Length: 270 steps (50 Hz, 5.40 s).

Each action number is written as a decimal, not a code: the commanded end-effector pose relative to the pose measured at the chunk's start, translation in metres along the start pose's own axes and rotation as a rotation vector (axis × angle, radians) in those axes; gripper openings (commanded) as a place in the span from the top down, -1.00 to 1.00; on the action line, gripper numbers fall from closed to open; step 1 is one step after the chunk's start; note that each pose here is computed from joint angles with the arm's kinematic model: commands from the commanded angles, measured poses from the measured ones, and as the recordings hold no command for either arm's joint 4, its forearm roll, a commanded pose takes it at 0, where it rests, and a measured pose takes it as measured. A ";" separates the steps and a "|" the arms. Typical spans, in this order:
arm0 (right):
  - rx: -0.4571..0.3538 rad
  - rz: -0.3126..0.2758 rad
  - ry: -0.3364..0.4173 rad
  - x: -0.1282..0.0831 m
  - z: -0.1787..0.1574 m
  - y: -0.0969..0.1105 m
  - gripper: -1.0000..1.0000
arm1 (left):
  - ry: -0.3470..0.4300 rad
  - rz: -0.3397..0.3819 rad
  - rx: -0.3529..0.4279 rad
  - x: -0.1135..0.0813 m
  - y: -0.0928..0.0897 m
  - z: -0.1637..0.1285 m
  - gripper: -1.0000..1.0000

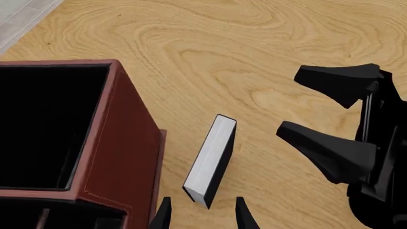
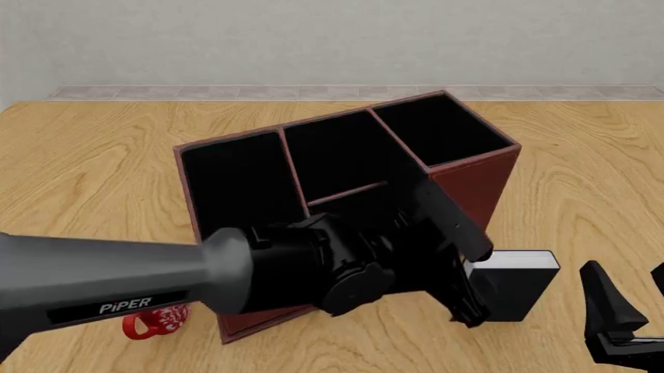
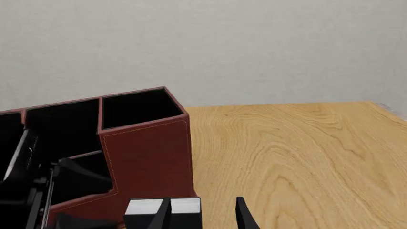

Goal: Pick up the book and place it in the back compartment of the caddy.

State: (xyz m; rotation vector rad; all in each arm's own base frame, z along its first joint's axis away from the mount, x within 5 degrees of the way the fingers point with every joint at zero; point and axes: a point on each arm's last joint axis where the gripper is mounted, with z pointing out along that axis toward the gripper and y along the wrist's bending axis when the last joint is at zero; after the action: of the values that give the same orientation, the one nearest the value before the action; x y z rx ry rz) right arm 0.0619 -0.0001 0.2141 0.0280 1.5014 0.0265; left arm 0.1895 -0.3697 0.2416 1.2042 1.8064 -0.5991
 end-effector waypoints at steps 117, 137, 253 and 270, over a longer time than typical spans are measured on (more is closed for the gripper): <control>-0.002 -0.003 -0.001 0.000 -0.001 0.000 -1.00 | -0.051 0.088 0.015 -0.015 -0.008 -0.065 1.00; -0.002 -0.002 -0.001 0.000 -0.001 0.000 -1.00 | -0.157 0.082 0.023 -0.042 -0.012 -0.124 1.00; -0.003 -0.002 -0.001 0.000 -0.002 0.000 -1.00 | -0.026 0.057 -0.237 -0.010 0.079 -0.157 1.00; -0.003 -0.002 -0.001 0.000 -0.002 0.000 -1.00 | -0.014 0.035 -0.242 0.001 0.083 -0.141 1.00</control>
State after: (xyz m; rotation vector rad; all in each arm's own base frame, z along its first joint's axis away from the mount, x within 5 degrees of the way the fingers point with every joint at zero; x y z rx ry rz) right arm 0.0596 0.0001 0.2141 0.0240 1.5001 0.0273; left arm 0.2046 -0.2248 0.3226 1.0659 1.8014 -0.3647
